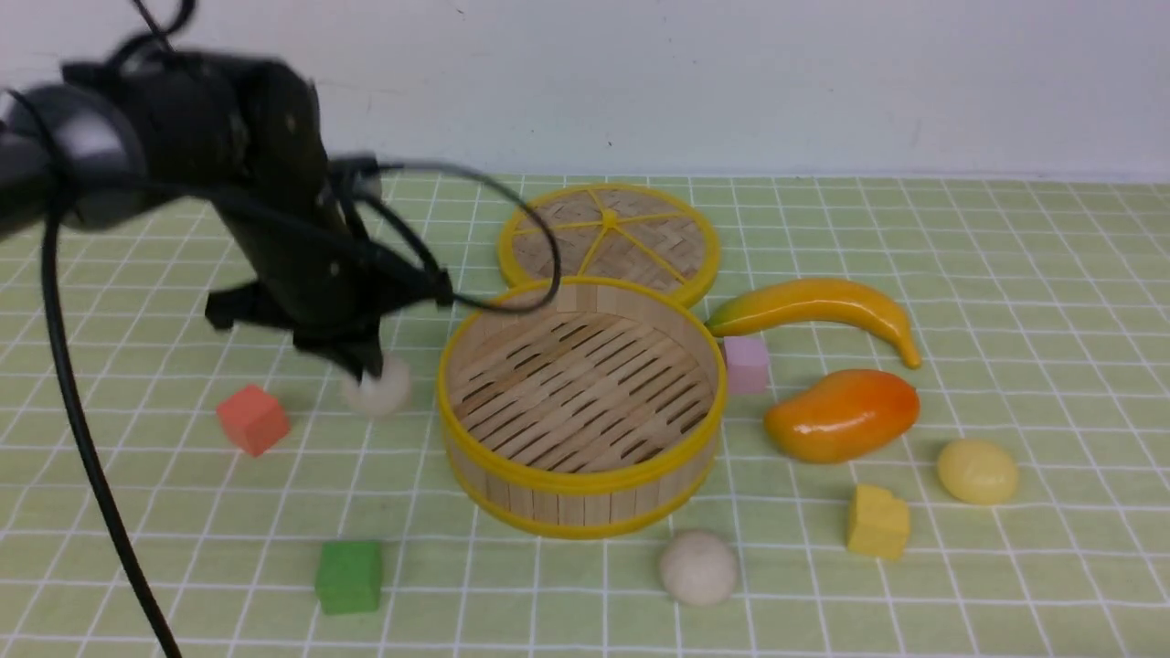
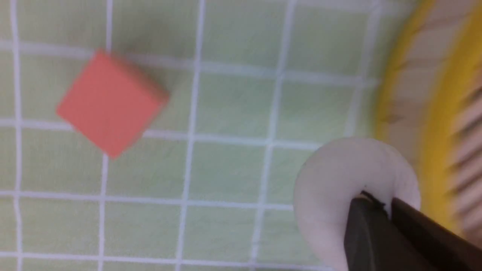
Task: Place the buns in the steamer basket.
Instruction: Use the left arm to put the steamed stuffed bun into the steamer
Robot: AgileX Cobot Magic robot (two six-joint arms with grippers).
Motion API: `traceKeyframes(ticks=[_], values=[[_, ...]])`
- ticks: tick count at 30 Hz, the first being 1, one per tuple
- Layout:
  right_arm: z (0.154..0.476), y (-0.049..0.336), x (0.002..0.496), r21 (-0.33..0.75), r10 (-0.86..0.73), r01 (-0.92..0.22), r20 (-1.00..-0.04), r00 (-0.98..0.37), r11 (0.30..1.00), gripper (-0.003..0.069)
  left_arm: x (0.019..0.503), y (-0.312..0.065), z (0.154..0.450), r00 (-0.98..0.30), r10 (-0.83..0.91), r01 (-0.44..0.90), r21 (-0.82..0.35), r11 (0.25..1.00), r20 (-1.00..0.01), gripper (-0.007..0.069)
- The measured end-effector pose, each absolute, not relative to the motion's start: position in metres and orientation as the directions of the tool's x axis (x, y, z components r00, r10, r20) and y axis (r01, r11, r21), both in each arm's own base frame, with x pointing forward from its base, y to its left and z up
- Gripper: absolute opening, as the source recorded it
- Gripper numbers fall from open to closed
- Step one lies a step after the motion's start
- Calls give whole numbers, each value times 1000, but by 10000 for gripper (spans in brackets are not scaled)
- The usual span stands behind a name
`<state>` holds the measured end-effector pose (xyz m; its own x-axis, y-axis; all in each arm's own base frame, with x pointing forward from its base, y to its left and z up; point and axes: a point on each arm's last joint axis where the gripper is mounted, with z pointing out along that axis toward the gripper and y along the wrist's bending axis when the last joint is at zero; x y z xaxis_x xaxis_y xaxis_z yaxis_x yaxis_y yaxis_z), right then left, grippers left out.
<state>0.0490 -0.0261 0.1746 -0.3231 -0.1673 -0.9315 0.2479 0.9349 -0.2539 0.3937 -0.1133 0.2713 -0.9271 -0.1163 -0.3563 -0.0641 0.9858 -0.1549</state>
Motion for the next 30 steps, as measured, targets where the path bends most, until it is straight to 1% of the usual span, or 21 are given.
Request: traceKeyframes(ticks=[1,3,4,5,6,9,13,15,18,21,25,26,27,28,30], values=[[175,-26,49,-254,-167,248,-931,-323,935,241,397,-117,290,-911,-125,-47,-202,978,-393,-13],[175,-26,49,-254,-167,248,-931,-323,935,241,400,-123,307,-895,-130,-14,-265,964,-427,-13],[175,-26,49,-254,-167,248,-931,-323,935,241,401,-126,311,-891,-134,-1,-293,956,-435,-13],[175,-26,49,-254,-167,248,-931,-323,935,241,401,-126,312,-888,-135,0,-295,956,-439,-13],[175,-26,49,-254,-167,248,-931,-323,935,241,404,-131,313,-885,-148,15,-345,938,-442,-13],[175,-26,49,-254,-167,248,-931,-323,935,241,411,-137,302,-893,-166,12,-389,921,-419,-13],[175,-26,49,-254,-167,248,-931,-323,935,241,430,-147,263,-914,-189,-17,-431,902,-360,-13],[175,-26,49,-254,-167,248,-931,-323,935,241,436,-149,249,-913,-205,-31,-442,896,-352,-11],[175,-26,49,-254,-167,248,-931,-323,935,241,443,-151,237,-908,-226,-45,-453,890,-354,-2],[175,-26,49,-254,-167,248,-931,-323,935,241,446,-152,232,-903,-236,-49,-458,888,-360,16],[175,-26,49,-254,-167,248,-931,-323,935,241,448,-152,226,-906,-237,-56,-457,888,-349,98],[175,-26,49,-254,-167,248,-931,-323,935,241,448,-152,225,-908,-236,-57,-456,888,-346,134],[175,-26,49,-254,-167,248,-931,-323,935,241,448,-152,225,-909,-235,-57,-456,888,-345,141],[175,-26,49,-254,-167,248,-931,-323,935,241,447,-152,225,-911,-232,-57,-455,889,-340,198],[175,-26,49,-254,-167,248,-931,-323,935,241,445,-152,228,-916,-226,-55,-453,890,-332,271]])
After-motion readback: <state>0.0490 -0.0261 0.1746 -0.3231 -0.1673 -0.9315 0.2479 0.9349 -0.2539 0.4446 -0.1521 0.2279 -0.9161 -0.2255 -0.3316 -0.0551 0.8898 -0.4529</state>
